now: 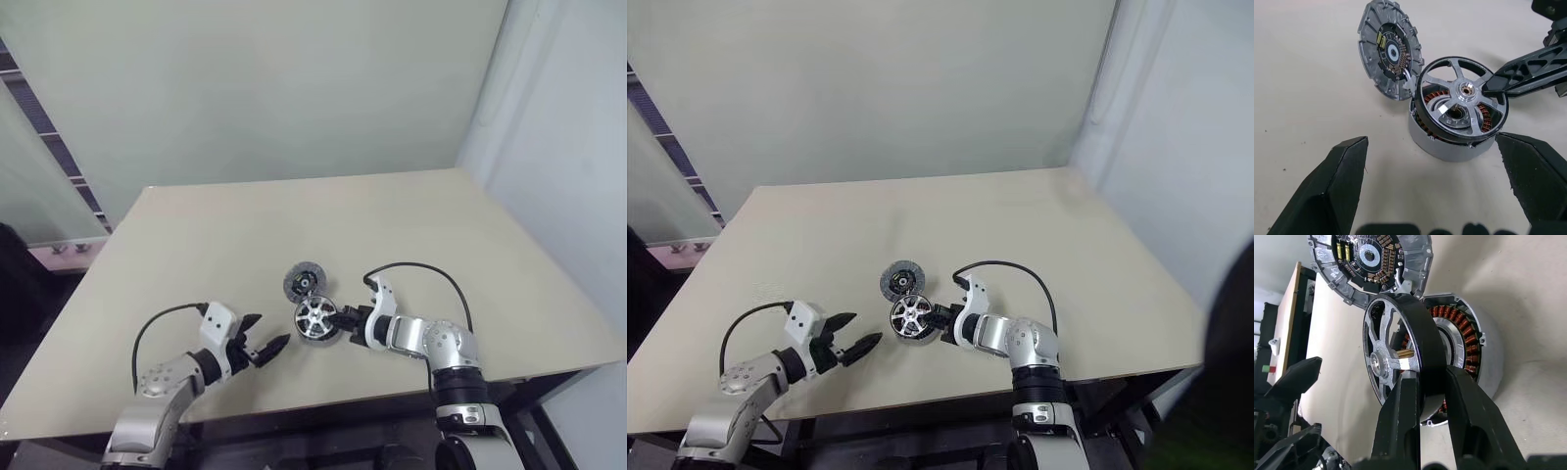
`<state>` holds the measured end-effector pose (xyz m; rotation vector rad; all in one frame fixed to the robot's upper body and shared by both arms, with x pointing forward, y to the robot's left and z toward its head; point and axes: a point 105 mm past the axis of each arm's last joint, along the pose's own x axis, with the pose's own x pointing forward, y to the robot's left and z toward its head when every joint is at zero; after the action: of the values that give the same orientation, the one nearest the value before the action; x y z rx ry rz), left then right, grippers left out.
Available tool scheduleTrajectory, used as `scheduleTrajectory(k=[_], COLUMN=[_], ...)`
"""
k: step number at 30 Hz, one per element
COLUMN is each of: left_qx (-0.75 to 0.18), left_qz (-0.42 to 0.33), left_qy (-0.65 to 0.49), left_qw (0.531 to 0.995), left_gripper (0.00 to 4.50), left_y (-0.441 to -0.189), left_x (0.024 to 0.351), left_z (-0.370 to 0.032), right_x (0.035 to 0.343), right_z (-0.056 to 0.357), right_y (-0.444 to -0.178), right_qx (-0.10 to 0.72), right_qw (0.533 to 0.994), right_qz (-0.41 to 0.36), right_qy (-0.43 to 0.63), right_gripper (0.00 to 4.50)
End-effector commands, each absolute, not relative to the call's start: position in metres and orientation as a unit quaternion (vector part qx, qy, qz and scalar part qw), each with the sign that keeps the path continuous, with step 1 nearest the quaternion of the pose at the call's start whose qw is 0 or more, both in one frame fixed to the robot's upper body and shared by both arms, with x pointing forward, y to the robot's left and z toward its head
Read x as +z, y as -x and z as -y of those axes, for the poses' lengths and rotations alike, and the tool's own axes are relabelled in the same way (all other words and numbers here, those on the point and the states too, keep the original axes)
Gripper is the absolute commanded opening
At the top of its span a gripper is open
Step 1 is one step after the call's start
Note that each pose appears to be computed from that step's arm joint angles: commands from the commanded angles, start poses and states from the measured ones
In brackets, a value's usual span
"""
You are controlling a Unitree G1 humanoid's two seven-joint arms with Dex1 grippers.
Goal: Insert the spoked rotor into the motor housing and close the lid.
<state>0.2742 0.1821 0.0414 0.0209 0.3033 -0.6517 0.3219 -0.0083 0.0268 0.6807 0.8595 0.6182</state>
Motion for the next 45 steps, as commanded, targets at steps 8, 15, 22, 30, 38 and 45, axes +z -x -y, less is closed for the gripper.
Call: scheduleTrajectory(k=[8, 15, 22, 30, 38, 45], left_qx=[-0.325, -0.324, -0.326, -0.329, -0.331, -0.332], left_qz=[-0.121, -0.119, -0.119, -0.118, -0.118, -0.113], left_qy=[-0.027, -0.027, -0.025, -0.024, -0.024, -0.027], left_qw=[0.938, 0.938, 0.938, 0.937, 0.936, 0.936], left_gripper=[4.50, 4.50, 4.50, 4.50, 4.50, 4.50], left_y=[-0.280, -0.281, -0.280, -0.280, -0.283, -0.286], left_x=[0.056, 0.057, 0.057, 0.057, 0.058, 0.059], left_z=[-0.180, -0.180, -0.178, -0.176, -0.174, -0.172], right_x=[0.033, 0.032, 0.046, 0.063, 0.077, 0.060], right_z=[0.006, 0.006, 0.006, 0.036, 0.019, -0.015], right_y=[-0.328, -0.328, -0.331, -0.340, -0.349, -0.345], right_qx=[0.292, 0.293, 0.300, 0.289, 0.338, 0.375], right_qw=[0.814, 0.818, 0.829, 0.891, 0.921, 0.914], right_qz=[-0.386, -0.389, -0.369, -0.320, -0.192, -0.157], right_qy=[-0.322, -0.307, -0.295, -0.144, -0.017, 0.009], right_gripper=[0.37, 1.12, 3.51, 4.47, 3.88, 1.30])
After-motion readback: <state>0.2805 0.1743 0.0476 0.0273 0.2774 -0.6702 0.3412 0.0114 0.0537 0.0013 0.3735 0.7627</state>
